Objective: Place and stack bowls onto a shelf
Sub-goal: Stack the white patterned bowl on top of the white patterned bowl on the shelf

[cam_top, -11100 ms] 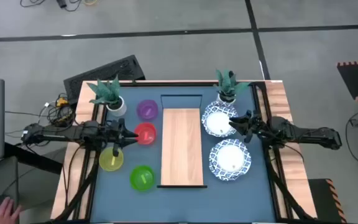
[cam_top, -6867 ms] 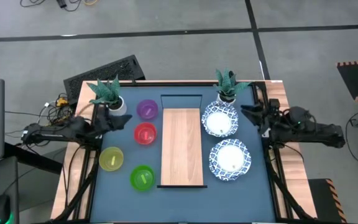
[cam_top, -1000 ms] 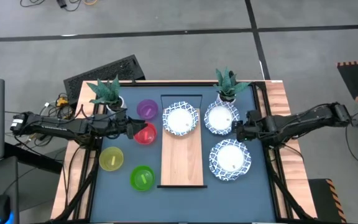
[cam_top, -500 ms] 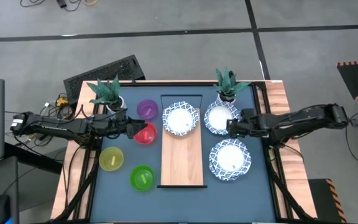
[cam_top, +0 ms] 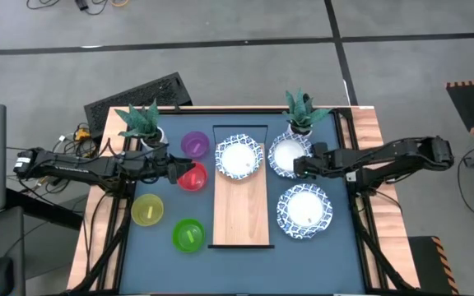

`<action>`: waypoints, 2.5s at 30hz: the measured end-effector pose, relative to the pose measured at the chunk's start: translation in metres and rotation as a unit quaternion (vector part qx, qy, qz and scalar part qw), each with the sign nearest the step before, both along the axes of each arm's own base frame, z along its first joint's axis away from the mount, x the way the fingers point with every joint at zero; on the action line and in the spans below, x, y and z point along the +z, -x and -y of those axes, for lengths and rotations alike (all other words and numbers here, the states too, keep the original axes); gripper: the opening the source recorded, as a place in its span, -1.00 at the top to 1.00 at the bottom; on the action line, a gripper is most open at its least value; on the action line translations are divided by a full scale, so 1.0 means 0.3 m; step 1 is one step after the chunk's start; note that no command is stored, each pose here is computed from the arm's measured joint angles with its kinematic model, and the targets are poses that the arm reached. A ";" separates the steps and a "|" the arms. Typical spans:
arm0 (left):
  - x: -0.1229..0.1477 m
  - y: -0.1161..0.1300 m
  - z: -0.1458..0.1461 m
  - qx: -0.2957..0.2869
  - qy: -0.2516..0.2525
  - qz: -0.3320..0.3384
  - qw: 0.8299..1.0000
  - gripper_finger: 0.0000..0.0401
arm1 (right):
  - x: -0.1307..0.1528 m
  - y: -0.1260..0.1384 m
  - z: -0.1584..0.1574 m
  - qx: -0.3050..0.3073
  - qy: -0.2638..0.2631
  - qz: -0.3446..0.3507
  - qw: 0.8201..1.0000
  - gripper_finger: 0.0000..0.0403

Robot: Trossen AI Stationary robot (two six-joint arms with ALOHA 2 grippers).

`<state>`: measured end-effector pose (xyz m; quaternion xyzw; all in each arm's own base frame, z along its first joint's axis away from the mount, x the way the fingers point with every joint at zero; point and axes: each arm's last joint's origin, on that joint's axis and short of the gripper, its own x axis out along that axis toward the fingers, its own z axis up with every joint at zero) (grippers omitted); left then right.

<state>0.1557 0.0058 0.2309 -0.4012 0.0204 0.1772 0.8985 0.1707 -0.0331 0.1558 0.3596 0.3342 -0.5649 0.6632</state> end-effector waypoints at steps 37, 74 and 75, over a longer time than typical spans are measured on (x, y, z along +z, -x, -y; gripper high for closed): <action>-0.002 0.001 -0.002 0.009 0.000 -0.002 1.000 -0.09 | 0.257 0.017 -0.003 0.031 -0.030 0.048 0.998 0.89; -0.003 0.002 -0.002 0.014 0.000 -0.004 1.000 -0.09 | 0.392 -0.318 0.014 0.238 -0.092 0.288 0.923 0.88; -0.004 0.001 -0.002 0.013 0.000 -0.005 1.000 -0.09 | 0.385 -0.326 0.024 0.237 -0.093 0.289 0.923 0.88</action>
